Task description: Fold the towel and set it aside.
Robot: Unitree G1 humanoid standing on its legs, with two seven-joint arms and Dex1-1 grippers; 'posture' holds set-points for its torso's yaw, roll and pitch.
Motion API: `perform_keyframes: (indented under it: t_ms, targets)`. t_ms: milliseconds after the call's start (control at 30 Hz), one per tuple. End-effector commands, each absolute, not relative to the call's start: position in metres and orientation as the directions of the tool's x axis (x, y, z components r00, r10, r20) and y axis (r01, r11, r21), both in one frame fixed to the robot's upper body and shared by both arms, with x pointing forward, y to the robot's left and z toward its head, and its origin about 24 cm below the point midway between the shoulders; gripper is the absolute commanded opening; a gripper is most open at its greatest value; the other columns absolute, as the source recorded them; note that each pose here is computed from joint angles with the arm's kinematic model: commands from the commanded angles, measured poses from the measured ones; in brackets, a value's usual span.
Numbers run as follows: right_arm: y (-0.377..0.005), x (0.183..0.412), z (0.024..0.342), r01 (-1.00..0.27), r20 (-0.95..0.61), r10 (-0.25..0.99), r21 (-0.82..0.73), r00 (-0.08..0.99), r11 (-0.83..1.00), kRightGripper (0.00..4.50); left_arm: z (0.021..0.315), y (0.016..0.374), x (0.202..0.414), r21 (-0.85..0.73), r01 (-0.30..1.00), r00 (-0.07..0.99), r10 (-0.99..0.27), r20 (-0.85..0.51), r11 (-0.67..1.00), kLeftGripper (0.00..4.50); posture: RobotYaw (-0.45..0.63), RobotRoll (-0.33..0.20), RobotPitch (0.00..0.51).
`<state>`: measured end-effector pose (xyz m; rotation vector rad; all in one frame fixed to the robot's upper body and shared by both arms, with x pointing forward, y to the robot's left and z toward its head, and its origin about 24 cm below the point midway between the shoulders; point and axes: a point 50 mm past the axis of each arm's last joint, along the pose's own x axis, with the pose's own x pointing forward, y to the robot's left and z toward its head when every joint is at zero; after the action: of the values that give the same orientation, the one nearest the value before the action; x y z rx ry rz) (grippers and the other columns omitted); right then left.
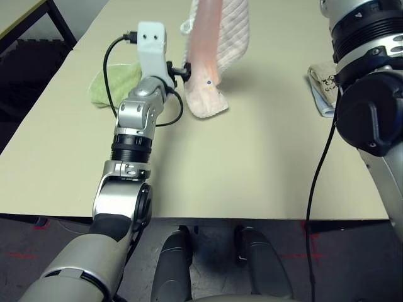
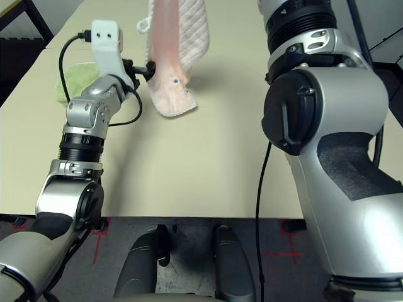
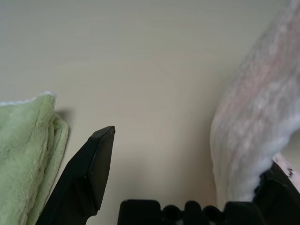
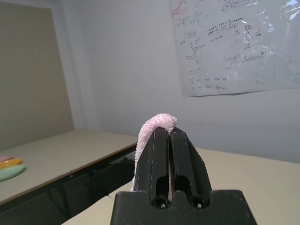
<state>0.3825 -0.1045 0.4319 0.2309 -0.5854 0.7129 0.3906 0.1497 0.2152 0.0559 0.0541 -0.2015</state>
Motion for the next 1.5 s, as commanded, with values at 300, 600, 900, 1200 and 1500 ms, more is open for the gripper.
perform_keyframes:
  t_ms: [300,600,900,1200,1500]
  targets:
    - [-0.109,0.378,0.441,-0.654,0.600,0.530,-0.015,0.599,0.756,0.03,0.186,0.130,0.368,-0.030,0.552,0.825,-0.550,-0.128,0.834,4.50,-0.03,0.000,0.156]
    - [-0.111,0.379,0.441,-0.643,0.594,0.526,-0.020,0.608,0.766,0.03,0.187,0.141,0.366,-0.077,0.595,0.778,-0.597,-0.197,0.800,4.50,-0.03,0.000,0.166]
    - [-0.109,0.378,0.443,-0.643,0.598,0.528,-0.027,0.603,0.766,0.03,0.169,0.146,0.364,-0.116,0.550,0.775,-0.558,-0.298,0.827,4.50,-0.06,0.000,0.191]
    - [-0.109,0.378,0.442,-0.645,0.596,0.529,-0.023,0.604,0.764,0.03,0.154,0.158,0.360,-0.134,0.501,0.766,-0.510,-0.390,0.855,4.50,-0.07,0.000,0.199]
    - [-0.110,0.379,0.440,-0.645,0.592,0.530,-0.021,0.608,0.764,0.03,0.159,0.166,0.351,-0.216,0.443,0.786,-0.493,-0.372,0.870,4.50,-0.07,0.000,0.202]
